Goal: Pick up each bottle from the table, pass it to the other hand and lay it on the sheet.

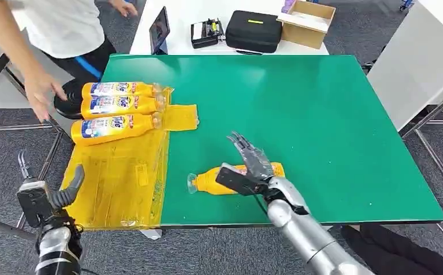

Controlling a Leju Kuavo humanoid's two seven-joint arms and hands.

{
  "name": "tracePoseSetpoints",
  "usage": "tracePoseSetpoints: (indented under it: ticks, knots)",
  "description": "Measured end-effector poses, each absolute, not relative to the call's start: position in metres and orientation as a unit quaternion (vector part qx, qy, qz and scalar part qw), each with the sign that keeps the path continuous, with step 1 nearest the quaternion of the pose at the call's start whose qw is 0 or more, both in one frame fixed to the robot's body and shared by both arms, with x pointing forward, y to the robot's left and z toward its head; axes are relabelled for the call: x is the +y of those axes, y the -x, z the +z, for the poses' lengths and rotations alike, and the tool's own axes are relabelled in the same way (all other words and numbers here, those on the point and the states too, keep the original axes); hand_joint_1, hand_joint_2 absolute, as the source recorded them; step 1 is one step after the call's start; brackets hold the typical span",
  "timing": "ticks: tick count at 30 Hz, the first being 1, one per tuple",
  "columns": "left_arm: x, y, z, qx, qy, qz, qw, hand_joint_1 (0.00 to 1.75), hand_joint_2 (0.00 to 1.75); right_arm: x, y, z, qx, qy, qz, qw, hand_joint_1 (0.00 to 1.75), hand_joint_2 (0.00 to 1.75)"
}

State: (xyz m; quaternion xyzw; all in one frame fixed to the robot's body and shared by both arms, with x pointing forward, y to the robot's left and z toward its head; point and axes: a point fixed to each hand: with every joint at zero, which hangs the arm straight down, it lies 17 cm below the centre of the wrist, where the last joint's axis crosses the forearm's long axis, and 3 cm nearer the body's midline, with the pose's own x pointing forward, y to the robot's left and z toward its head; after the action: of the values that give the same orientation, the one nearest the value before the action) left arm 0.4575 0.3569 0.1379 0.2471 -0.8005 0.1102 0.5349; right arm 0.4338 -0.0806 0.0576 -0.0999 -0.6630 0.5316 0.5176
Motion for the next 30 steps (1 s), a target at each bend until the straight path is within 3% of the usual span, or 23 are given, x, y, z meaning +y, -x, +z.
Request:
tracePoseSetpoints:
  ticks: [12, 30]
  knots:
    - [0.319, -0.479, 0.124, -0.794, -0.211, 0.081, 0.564, 0.00, 1.75, -0.114, -0.422, 0.009, -0.581, 0.046, 0.607, 0.540, 0.00, 1.75]
    - [0.288, -0.492, 0.108, -0.783, -0.172, 0.068, 0.593, 0.00, 1.75, -0.134, -0.431, -0.010, -0.513, 0.052, 0.670, 0.534, 0.00, 1.75]
